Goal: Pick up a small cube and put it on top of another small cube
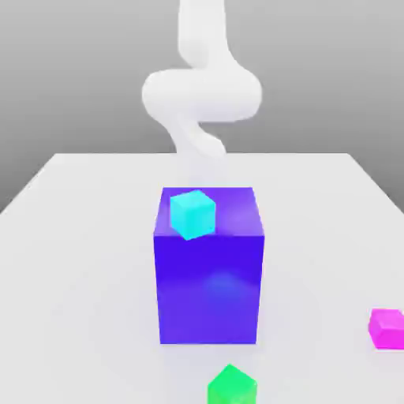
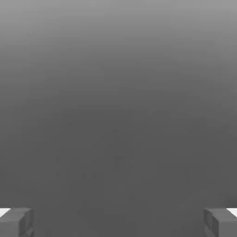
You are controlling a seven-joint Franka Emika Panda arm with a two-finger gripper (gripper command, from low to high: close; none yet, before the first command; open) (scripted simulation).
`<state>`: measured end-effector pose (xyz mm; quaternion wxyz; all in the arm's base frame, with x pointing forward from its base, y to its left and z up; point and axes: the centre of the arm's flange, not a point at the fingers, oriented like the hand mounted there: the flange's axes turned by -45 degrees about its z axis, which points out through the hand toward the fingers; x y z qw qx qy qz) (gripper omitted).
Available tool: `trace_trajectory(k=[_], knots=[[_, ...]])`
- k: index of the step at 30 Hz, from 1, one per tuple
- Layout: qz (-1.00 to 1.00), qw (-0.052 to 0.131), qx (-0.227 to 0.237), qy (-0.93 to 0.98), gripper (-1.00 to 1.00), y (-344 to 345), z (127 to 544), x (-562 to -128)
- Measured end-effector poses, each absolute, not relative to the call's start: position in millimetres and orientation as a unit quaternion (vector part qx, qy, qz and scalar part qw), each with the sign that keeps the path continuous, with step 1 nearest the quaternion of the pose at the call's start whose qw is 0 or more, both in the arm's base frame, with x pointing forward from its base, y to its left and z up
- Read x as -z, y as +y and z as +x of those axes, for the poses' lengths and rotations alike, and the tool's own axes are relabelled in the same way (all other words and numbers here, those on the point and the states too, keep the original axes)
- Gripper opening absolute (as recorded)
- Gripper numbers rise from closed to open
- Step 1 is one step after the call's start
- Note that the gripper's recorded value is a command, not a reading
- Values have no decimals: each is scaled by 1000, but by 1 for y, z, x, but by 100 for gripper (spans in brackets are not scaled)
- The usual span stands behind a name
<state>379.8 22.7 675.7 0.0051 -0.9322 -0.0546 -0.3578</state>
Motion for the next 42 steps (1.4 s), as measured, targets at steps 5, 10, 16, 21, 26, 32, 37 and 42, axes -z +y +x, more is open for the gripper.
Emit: trace_trajectory(k=[5,10,16,21,26,32,37,42], knots=[[-939,9,292,-183,0,81,432,-595],[-924,10,226,-307,0,146,458,-508],[-880,9,147,-452,0,222,455,-397],[-816,7,80,-573,0,285,420,-302],[-745,1,13,-667,0,315,377,-209],[-729,0,0,-685,-100,320,367,-131],[-729,0,-1,-685,-100,320,367,-131],[-728,0,-1,-685,-100,321,368,-162]])
